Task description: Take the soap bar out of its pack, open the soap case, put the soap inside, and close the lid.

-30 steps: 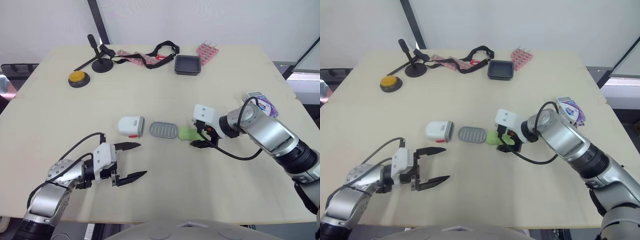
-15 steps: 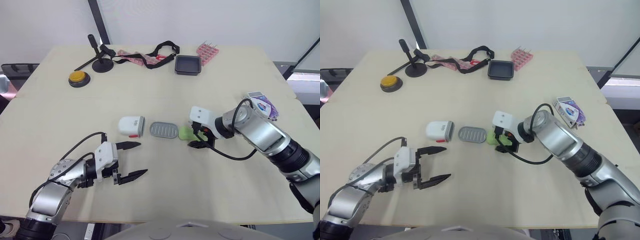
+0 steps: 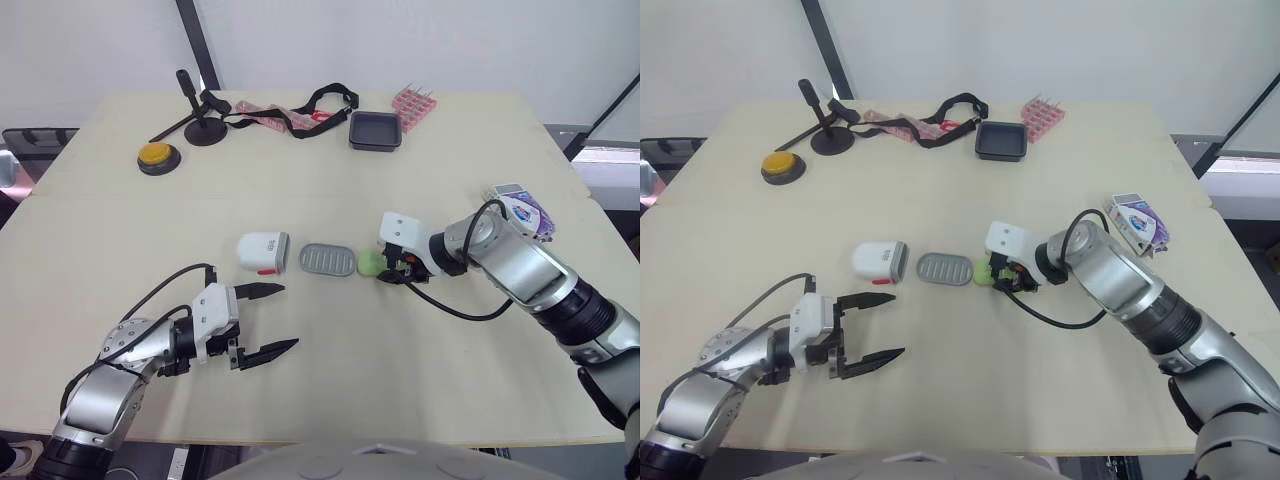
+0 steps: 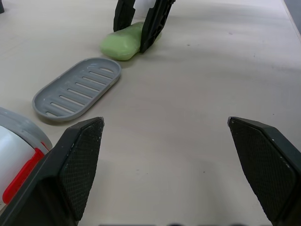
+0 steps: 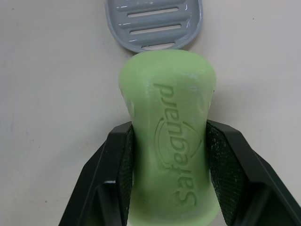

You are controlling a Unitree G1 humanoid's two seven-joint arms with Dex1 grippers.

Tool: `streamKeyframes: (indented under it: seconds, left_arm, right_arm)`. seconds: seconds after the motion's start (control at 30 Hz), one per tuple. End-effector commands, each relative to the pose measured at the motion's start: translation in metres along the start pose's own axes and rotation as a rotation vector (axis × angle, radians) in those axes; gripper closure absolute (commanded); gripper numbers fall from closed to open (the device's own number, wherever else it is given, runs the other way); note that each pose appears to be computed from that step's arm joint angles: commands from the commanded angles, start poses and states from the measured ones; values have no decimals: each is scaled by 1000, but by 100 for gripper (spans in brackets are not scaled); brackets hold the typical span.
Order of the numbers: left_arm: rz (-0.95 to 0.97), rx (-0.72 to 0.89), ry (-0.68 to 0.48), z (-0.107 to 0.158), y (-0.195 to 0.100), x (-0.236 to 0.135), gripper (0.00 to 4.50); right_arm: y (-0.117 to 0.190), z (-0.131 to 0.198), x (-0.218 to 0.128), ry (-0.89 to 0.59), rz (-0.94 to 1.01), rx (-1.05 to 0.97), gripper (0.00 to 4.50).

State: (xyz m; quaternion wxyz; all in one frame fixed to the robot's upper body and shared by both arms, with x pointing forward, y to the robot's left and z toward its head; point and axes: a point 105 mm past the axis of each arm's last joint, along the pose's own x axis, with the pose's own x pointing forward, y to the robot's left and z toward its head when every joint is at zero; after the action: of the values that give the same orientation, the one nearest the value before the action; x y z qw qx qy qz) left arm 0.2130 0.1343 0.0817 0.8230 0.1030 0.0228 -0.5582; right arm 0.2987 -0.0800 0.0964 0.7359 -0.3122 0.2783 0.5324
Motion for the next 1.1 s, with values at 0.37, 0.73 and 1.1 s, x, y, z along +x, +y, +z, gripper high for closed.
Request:
streamKeyframes:
  seconds: [0.37,0.73,1.1]
  left_arm:
    - [76,12,-8,1,5,-7,0]
    - [97,12,-4,0,4,-12,0]
    - [106,17,-8,2,4,-12,0]
  right_arm:
    - [-5,95,-7,-194,17,-227,272]
    - [1,94,29,-141,56,-255,272]
    - [6,92,42,-131,86,-261,272]
